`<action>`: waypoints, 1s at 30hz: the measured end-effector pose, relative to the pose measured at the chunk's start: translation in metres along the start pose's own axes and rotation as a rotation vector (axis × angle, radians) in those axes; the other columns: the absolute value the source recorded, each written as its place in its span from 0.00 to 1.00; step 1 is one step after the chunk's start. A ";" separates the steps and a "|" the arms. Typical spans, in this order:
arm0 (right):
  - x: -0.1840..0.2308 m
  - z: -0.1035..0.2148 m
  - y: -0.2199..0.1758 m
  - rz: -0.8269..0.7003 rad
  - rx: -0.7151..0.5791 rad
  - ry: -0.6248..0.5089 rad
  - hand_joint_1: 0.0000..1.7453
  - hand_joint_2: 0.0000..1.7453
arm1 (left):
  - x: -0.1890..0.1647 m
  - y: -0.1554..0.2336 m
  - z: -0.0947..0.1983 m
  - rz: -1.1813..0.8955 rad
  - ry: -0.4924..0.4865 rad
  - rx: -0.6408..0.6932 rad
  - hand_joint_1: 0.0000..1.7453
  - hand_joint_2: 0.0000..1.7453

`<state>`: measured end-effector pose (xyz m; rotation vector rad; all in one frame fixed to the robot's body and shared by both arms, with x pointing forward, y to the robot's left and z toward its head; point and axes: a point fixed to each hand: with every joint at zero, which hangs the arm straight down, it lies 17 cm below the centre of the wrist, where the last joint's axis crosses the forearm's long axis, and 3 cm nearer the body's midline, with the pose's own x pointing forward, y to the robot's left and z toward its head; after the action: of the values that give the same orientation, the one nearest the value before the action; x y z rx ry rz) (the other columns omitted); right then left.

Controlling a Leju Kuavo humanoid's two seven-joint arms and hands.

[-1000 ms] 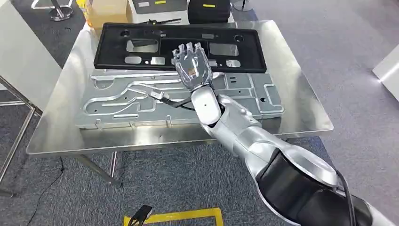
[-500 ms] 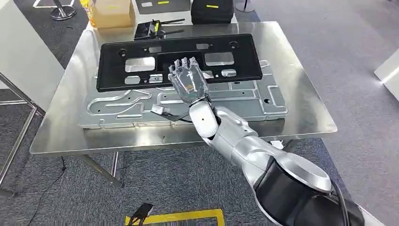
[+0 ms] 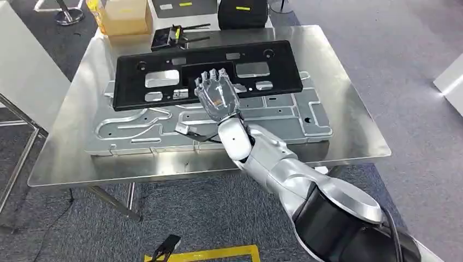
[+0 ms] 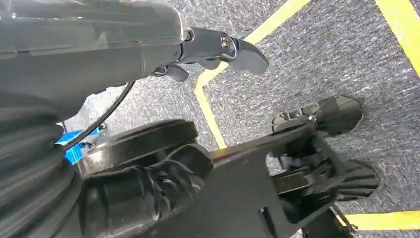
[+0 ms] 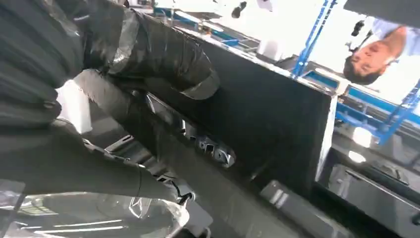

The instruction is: Take the parts from the cabinet and place them on the table.

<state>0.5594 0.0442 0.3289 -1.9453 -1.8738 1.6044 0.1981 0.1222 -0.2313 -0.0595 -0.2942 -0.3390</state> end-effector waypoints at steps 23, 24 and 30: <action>0.011 0.003 0.005 0.001 0.023 -0.048 0.94 1.00 | 0.004 -0.005 0.001 -0.002 -0.021 -0.004 0.00 1.00; 0.013 0.004 0.006 -0.001 0.025 -0.051 0.94 1.00 | 0.003 -0.005 0.000 -0.002 -0.020 -0.002 0.00 1.00; 0.025 0.009 0.021 -0.020 0.105 -0.115 0.94 1.00 | 0.008 -0.004 0.001 0.007 -0.046 0.000 0.00 1.00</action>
<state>0.5631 0.0511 0.2960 -1.8241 -1.8002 1.8059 0.2038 0.1159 -0.2283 -0.0682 -0.3394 -0.3309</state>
